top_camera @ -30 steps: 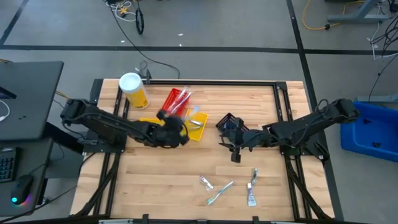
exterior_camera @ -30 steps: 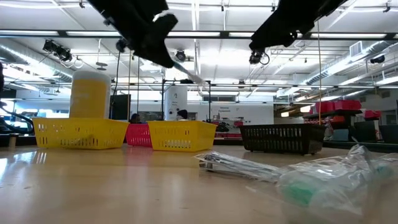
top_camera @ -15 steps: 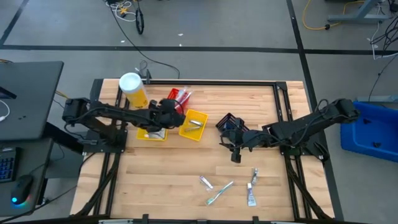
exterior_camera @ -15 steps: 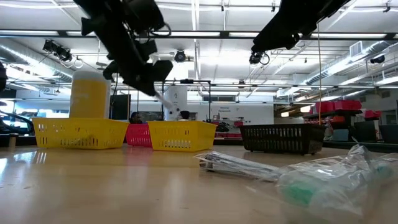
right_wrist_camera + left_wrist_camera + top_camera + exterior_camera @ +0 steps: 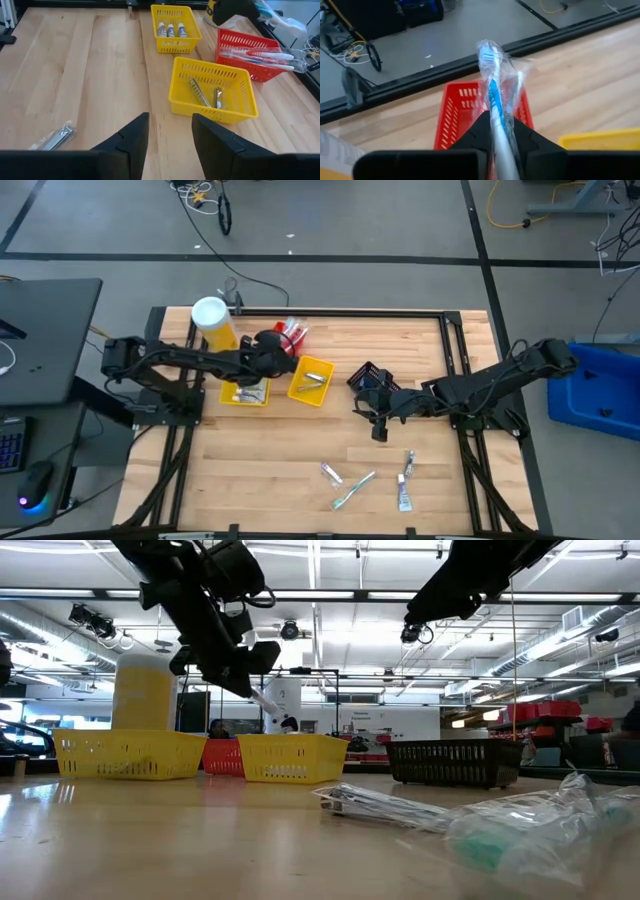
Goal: Pick & Place Travel size toiletries
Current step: Put the blue toothbrush into the red bin
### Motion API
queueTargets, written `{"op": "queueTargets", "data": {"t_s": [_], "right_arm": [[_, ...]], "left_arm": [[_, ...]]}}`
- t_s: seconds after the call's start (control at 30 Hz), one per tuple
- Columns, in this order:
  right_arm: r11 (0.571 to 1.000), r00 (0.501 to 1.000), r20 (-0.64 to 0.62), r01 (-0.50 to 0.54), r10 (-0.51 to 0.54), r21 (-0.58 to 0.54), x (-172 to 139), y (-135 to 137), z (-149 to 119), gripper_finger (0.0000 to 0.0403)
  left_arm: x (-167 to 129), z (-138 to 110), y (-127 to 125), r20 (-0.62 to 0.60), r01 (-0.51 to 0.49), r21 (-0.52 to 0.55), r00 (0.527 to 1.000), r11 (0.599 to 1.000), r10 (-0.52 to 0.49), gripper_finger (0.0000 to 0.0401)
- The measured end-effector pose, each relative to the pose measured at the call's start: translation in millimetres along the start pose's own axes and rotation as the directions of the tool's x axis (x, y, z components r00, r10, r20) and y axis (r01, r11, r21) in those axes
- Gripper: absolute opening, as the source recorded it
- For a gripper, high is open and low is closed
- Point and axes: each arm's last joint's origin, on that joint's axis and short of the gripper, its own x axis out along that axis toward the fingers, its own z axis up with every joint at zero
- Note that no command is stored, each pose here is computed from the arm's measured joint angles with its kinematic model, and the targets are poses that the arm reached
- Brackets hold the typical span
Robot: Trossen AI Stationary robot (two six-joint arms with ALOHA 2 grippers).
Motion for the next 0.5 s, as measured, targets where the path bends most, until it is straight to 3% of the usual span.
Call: {"op": "queueTargets", "data": {"t_s": [0.17,0.37,0.5], "right_arm": [[1.0,1.0,0.001,0.0,0.0,0.003,0.1,0.0,0.1,0.0157],[1.0,1.0,-0.007,-0.002,0.002,0.001,1.4,0.5,-0.7,0.0156],[1.0,1.0,-0.018,-0.006,0.006,-0.004,3.6,1.6,-2.2,0.0156]], "left_arm": [[9.5,-3.5,-1.8,-0.013,-0.011,-0.002,1.0,1.0,0.011,0.0023],[26.9,-14.3,-4.2,-0.05,-0.039,0.019,0.998,0.999,0.04,0.0042],[35.1,-21.1,-5.5,-0.063,-0.06,0.037,0.996,0.998,0.062,0.003]]}}
